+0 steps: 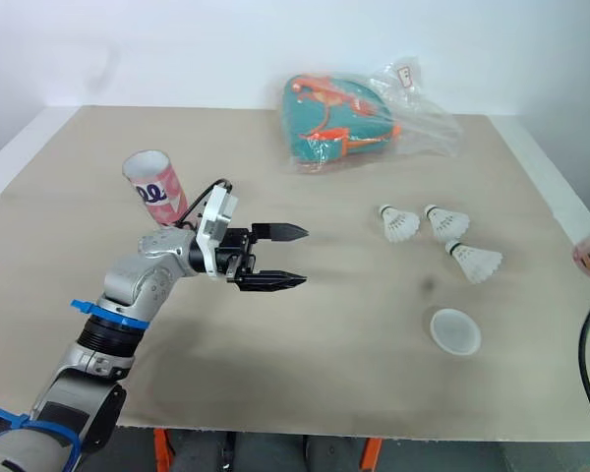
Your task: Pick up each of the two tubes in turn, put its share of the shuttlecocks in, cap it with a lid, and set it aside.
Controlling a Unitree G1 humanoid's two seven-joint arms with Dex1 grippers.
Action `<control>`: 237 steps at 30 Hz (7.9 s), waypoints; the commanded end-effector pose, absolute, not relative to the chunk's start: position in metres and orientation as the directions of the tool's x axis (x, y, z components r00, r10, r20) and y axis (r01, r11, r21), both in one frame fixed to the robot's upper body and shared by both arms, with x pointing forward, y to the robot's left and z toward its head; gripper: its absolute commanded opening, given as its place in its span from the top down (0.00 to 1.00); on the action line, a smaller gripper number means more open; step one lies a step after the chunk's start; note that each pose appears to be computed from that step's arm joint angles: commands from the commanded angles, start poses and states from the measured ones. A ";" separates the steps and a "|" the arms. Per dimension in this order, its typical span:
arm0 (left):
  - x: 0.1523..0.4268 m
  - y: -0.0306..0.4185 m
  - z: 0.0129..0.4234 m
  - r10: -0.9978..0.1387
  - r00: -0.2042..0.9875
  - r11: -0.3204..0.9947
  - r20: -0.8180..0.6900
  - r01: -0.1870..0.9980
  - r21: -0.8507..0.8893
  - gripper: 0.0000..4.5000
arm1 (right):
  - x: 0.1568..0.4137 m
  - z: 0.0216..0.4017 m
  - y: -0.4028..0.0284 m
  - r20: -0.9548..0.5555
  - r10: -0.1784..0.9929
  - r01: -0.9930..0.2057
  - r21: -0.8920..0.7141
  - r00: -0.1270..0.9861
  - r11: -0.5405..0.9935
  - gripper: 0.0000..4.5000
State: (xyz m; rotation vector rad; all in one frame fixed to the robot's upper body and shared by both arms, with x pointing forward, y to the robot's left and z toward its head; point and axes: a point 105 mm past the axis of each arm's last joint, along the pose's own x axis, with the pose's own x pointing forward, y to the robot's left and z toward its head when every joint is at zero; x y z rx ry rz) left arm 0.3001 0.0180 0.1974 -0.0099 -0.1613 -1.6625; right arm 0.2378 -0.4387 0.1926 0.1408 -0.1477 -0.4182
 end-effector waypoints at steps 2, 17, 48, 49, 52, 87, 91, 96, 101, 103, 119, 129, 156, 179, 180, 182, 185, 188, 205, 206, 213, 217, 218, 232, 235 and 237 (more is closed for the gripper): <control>0.299 0.014 0.208 -0.988 -0.111 -0.095 0.110 0.985 0.141 0.00 | 0.233 0.186 -0.444 0.114 -0.443 0.409 0.234 0.889 0.882 0.39; 0.301 0.023 0.211 -0.991 -0.073 -0.060 0.110 0.991 0.122 0.00 | 0.248 0.135 -0.444 -0.046 -0.413 0.402 0.349 0.910 0.847 0.12; 0.299 0.039 0.190 -0.993 -0.070 -0.062 0.096 0.994 0.086 0.00 | 0.181 0.125 -0.405 -0.250 -0.112 0.149 0.134 0.962 0.980 0.01; 0.298 0.040 0.189 -0.993 -0.063 -0.055 0.097 0.995 0.083 0.00 | 0.179 0.132 -0.396 -0.232 -0.069 0.100 0.124 0.970 0.987 0.01; 0.291 0.045 0.184 -0.994 -0.054 -0.050 0.093 0.998 0.045 0.00 | 0.177 0.153 -0.350 -0.185 0.119 -0.101 0.107 0.975 0.989 0.01; 0.310 0.231 0.121 -0.432 0.880 0.897 0.196 0.442 -0.003 0.00 | 0.286 0.185 -0.125 -0.042 0.788 -0.785 -0.142 0.614 0.603 0.01; 0.326 0.222 0.120 -0.485 0.854 0.871 0.187 0.491 0.018 0.00 | 0.284 0.185 -0.121 -0.018 0.783 -0.777 -0.140 0.622 0.613 0.01; 0.359 0.230 0.122 -0.427 0.884 0.903 0.189 0.428 0.035 0.00 | 0.280 0.186 -0.124 -0.009 0.764 -0.756 -0.144 0.646 0.638 0.01; 0.378 0.228 0.125 -0.409 0.892 0.911 0.194 0.411 0.031 0.00 | 0.275 0.188 -0.132 -0.001 0.733 -0.725 -0.152 0.680 0.672 0.01; 0.383 0.219 0.128 -0.441 0.875 0.896 0.198 0.443 0.038 0.00 | 0.273 0.190 -0.136 0.004 0.719 -0.710 -0.155 0.695 0.687 0.01; 0.423 0.186 0.144 -0.509 0.843 0.861 0.177 0.496 0.111 0.00 | 0.264 0.194 -0.143 0.014 0.685 -0.675 -0.158 0.728 0.720 0.01; 0.433 0.172 0.149 -0.509 0.845 0.858 0.163 0.485 0.167 0.17 | 0.264 0.197 -0.145 0.014 0.670 -0.659 -0.168 0.742 0.733 0.00; 0.394 0.116 0.180 -0.887 0.423 0.448 0.183 0.886 0.123 0.51 | 0.269 0.201 -0.164 0.018 0.606 -0.595 -0.168 0.795 0.786 0.00; 0.326 0.119 0.159 -0.899 -0.041 -0.206 -0.436 0.918 0.339 0.51 | 0.291 0.173 -0.176 -0.030 0.446 -0.447 -0.091 0.894 0.890 0.00; 0.326 0.120 0.158 -0.894 -0.047 -0.214 -0.446 0.919 0.332 0.51 | 0.293 0.171 -0.176 -0.031 0.437 -0.438 -0.085 0.899 0.895 0.00; 0.322 0.123 0.154 -0.876 -0.067 -0.234 -0.478 0.925 0.300 0.51 | 0.302 0.165 -0.177 -0.041 0.397 -0.399 -0.073 0.917 0.914 0.00; 0.310 0.126 0.149 -0.836 -0.118 -0.288 -0.536 0.926 0.245 0.51 | 0.324 0.156 -0.193 -0.057 0.277 -0.280 -0.048 0.959 0.959 0.00; 0.301 0.126 0.150 -0.823 -0.162 -0.310 -0.545 0.931 0.191 0.51 | 0.339 0.151 -0.204 -0.065 0.212 -0.215 -0.056 0.975 0.975 0.00; 0.287 0.128 0.137 -0.774 -0.230 -0.380 -0.589 0.914 0.142 0.51 | 0.397 0.133 -0.227 -0.131 0.177 -0.193 -0.124 0.975 0.973 0.00; 0.287 0.128 0.137 -0.775 -0.231 -0.380 -0.589 0.914 0.141 0.51 | 0.398 0.133 -0.226 -0.130 0.182 -0.198 -0.125 0.975 0.972 0.00; 0.285 0.129 0.129 -0.770 -0.236 -0.387 -0.592 0.911 0.141 0.52 | 0.421 0.132 -0.231 -0.137 0.143 -0.163 -0.143 0.980 0.976 0.31; 0.285 0.128 0.126 -0.772 -0.237 -0.388 -0.590 0.911 0.140 0.52 | 0.423 0.135 -0.226 -0.112 0.171 -0.186 -0.143 0.979 0.972 0.70; 0.285 0.128 0.125 -0.772 -0.238 -0.388 -0.589 0.911 0.140 0.52 | 0.423 0.135 -0.225 -0.110 0.174 -0.189 -0.145 0.979 0.971 0.81; 0.286 0.130 0.114 -0.754 -0.246 -0.380 -0.609 0.920 0.099 0.52 | 0.266 0.215 -0.110 -0.049 0.903 -0.869 -0.295 0.428 0.396 0.97; 0.288 0.129 0.112 -0.755 -0.248 -0.375 -0.607 0.923 0.089 0.52 | 0.247 0.235 -0.098 -0.060 0.935 -0.882 -0.360 0.348 0.305 0.97; 0.291 0.125 0.113 -0.765 -0.256 -0.369 -0.591 0.927 0.076 0.52 | 0.237 0.246 -0.089 -0.101 0.952 -0.875 -0.430 0.289 0.220 0.97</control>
